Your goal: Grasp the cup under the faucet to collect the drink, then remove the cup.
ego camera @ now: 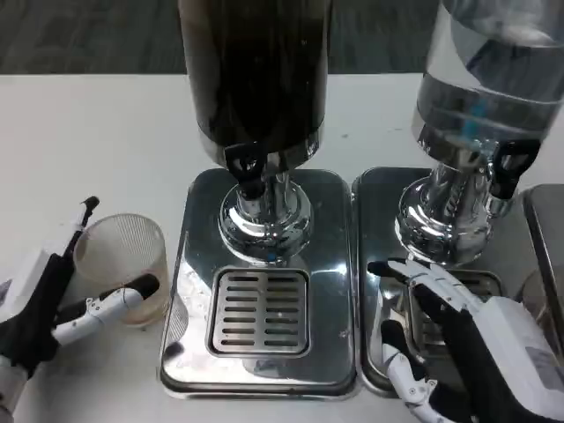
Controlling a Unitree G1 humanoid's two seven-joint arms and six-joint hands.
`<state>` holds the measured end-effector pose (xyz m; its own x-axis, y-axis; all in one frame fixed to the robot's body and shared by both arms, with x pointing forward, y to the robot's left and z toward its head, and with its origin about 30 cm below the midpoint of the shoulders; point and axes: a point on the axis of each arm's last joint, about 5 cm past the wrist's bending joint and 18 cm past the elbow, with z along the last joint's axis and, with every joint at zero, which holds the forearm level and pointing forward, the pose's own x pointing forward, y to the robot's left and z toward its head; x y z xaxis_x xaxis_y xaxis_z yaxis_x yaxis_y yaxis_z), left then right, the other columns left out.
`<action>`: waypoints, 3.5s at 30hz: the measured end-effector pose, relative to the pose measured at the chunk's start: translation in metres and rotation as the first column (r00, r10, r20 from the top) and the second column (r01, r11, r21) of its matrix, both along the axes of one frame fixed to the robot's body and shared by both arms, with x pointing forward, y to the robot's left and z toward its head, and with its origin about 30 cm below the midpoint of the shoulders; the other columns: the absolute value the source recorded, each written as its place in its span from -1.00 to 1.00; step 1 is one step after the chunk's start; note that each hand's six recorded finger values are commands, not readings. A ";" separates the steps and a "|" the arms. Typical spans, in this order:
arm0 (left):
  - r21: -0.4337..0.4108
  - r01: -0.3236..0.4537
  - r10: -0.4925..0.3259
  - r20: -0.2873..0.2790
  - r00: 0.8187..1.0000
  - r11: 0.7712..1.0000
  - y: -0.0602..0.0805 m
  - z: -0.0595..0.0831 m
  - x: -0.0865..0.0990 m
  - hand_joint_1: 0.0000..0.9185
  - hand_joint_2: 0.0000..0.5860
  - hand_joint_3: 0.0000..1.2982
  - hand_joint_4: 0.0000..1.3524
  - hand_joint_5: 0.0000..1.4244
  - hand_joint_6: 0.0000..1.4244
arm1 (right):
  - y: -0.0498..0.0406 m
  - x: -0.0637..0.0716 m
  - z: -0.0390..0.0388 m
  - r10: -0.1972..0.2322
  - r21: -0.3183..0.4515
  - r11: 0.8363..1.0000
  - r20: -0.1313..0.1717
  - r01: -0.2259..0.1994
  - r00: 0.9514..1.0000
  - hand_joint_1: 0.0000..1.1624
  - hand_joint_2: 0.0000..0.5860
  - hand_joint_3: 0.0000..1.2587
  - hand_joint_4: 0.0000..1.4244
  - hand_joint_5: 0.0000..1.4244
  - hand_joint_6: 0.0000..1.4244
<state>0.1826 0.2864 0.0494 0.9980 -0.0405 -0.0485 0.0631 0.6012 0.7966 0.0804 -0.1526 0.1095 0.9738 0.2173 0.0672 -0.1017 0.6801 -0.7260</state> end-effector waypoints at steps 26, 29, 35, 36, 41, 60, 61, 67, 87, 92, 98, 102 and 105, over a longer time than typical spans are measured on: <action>-0.063 0.007 -0.001 0.099 0.995 0.998 -0.002 -0.009 -0.005 -0.57 -0.27 -0.53 -0.32 0.07 0.23 | 0.0005 0.005 0.0024 0.018 0.036 0.999 0.005 -0.018 1.000 -0.14 0.85 -0.62 -0.76 -0.83 -0.77; -0.070 0.007 0.000 0.101 0.995 0.998 -0.003 -0.009 -0.005 -0.59 -0.27 -0.49 -0.31 0.07 0.24 | 0.0004 0.005 0.0024 0.018 0.044 0.999 0.003 -0.018 1.000 -0.14 0.85 -0.62 -0.76 -0.83 -0.77; -0.088 0.013 -0.004 0.104 0.995 0.996 -0.004 -0.011 -0.006 -0.59 -0.26 -0.46 -0.30 0.07 0.27 | -0.0004 0.005 0.0026 0.016 0.047 0.999 0.001 -0.016 1.000 -0.14 0.85 -0.63 -0.76 -0.83 -0.77; -0.088 0.013 -0.004 0.105 0.994 0.996 -0.004 -0.011 -0.006 -0.59 -0.26 -0.46 -0.30 0.07 0.27 | -0.0004 0.005 0.0026 0.016 0.047 0.999 0.001 -0.016 1.000 -0.14 0.85 -0.63 -0.76 -0.83 -0.77; -0.100 0.017 -0.005 0.123 0.992 0.995 -0.006 -0.012 -0.007 -0.59 -0.26 -0.44 -0.29 0.08 0.27 | -0.0013 0.005 0.0027 0.012 0.050 0.999 0.001 -0.012 1.000 -0.14 0.85 -0.63 -0.75 -0.83 -0.77; -0.159 0.039 0.003 0.257 0.966 0.987 -0.007 -0.001 -0.006 -0.60 -0.25 -0.35 -0.22 0.11 0.34 | -0.0030 0.004 0.0023 0.002 0.060 0.998 -0.007 -0.002 1.000 -0.14 0.85 -0.63 -0.72 -0.83 -0.77; -0.162 0.046 -0.002 0.261 0.965 0.986 -0.008 0.000 -0.006 -0.60 -0.25 -0.34 -0.21 0.11 0.34 | -0.0030 0.004 0.0022 0.002 0.061 0.998 -0.008 -0.001 1.000 -0.14 0.85 -0.63 -0.72 -0.83 -0.77; -0.181 0.063 -0.011 0.276 0.961 0.981 -0.010 0.003 -0.005 -0.60 -0.26 -0.34 -0.21 0.11 0.34 | -0.0032 0.003 0.0016 -0.003 0.062 0.998 -0.015 0.003 1.000 -0.15 0.87 -0.63 -0.72 -0.83 -0.77; -0.212 0.127 -0.063 0.284 0.957 0.969 -0.026 0.000 0.002 -0.60 -0.27 -0.33 -0.21 0.11 0.34 | -0.0016 0.002 0.0015 -0.016 0.078 0.997 -0.014 0.017 1.000 -0.17 0.89 -0.63 -0.72 -0.83 -0.77; -0.216 0.160 -0.092 0.294 0.951 0.963 -0.033 0.000 0.005 -0.60 -0.27 -0.33 -0.21 0.11 0.34 | -0.0010 0.002 0.0016 -0.021 0.083 0.996 -0.013 0.022 1.000 -0.17 0.89 -0.63 -0.72 -0.83 -0.77; -0.218 0.188 -0.118 0.298 0.947 0.958 -0.038 -0.001 0.007 -0.60 -0.27 -0.33 -0.21 0.11 0.34 | -0.0009 0.001 0.0028 -0.024 0.086 0.996 -0.011 0.024 1.000 -0.18 0.89 -0.63 -0.72 -0.82 -0.77; -0.221 0.200 -0.129 0.300 0.945 0.955 -0.042 -0.001 0.010 -0.60 -0.27 -0.33 -0.21 0.11 0.34 | -0.0006 0.000 0.0037 -0.025 0.088 0.996 -0.008 0.025 1.000 -0.18 0.89 -0.63 -0.72 -0.81 -0.77; -0.222 0.209 -0.138 0.297 0.945 0.952 -0.045 -0.001 0.015 -0.60 -0.27 -0.33 -0.21 0.11 0.34 | -0.0006 0.000 0.0034 -0.026 0.089 0.996 -0.011 0.027 1.000 -0.18 0.89 -0.63 -0.72 -0.81 -0.77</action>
